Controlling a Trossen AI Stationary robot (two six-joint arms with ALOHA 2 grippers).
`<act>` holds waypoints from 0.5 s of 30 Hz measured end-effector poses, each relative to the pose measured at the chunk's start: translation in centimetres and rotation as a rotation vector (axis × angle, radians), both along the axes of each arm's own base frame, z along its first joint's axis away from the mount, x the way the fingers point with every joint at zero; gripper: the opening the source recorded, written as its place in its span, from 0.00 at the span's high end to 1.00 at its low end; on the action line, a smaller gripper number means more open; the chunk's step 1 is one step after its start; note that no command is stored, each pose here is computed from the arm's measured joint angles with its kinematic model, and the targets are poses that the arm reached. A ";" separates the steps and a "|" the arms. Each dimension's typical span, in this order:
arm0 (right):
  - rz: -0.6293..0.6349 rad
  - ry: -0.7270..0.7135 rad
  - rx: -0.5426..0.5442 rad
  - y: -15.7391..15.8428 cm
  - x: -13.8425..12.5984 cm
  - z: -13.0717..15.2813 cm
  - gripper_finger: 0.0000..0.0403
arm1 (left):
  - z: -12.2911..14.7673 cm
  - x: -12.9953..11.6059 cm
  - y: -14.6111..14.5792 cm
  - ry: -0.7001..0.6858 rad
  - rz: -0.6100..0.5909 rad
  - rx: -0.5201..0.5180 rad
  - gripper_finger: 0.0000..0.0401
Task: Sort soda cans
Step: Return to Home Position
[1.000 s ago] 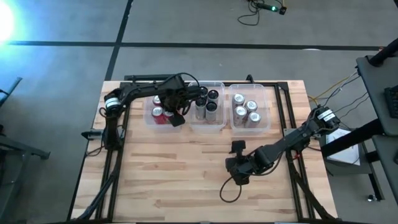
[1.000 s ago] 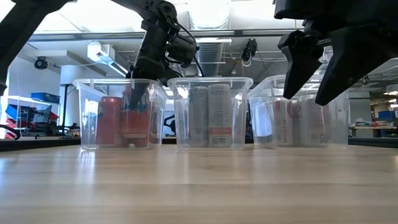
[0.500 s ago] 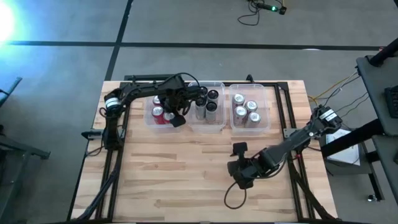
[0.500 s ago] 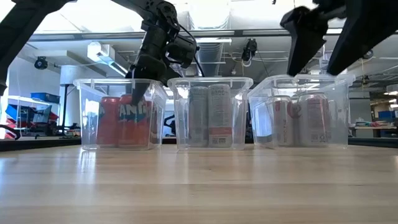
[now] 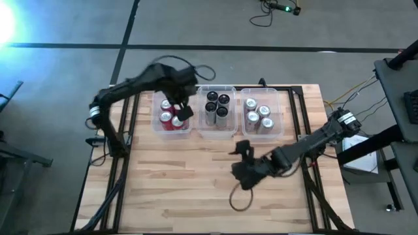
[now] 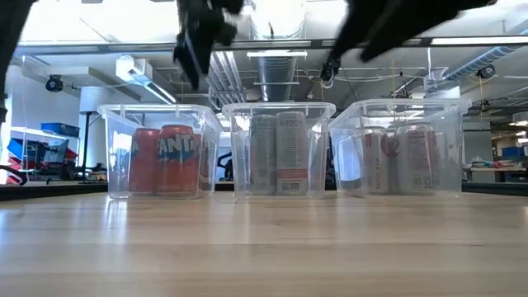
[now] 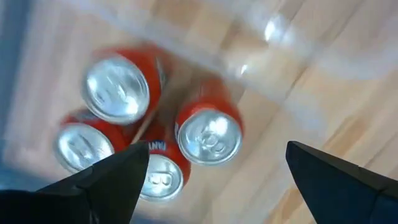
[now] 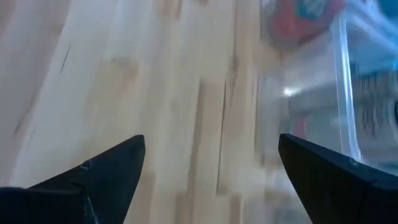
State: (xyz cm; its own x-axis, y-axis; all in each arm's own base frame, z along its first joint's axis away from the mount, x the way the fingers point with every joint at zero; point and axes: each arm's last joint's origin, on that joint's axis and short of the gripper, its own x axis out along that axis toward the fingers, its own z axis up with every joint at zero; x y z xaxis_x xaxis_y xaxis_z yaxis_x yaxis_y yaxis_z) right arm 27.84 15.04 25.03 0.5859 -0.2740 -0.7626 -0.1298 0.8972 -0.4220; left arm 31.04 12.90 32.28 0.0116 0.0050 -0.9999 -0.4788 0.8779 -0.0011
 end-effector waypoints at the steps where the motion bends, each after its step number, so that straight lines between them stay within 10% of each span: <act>1: 0.017 -0.016 0.001 -0.4 0.5 0.0 0.10 | 1.1 -0.3 -0.2 -0.047 -0.007 0.020 0.10; 9: 0.076 -0.204 -0.015 -5.4 4.9 1.4 0.10 | 8.6 -4.0 -3.8 -0.553 -0.150 0.234 0.10; 15: 0.130 -0.371 0.203 -10.5 6.6 1.0 0.10 | 9.3 -7.4 -7.1 -0.964 -0.248 0.381 0.10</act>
State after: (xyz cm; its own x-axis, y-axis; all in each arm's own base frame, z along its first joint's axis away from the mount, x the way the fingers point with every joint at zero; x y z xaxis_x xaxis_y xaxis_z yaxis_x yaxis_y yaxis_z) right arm 34.41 4.57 26.06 0.8497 -0.0459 -0.5252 -0.1202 0.9531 -0.2778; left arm 23.60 5.81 41.57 0.8408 0.2047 -0.5011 -0.2302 0.9731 0.0112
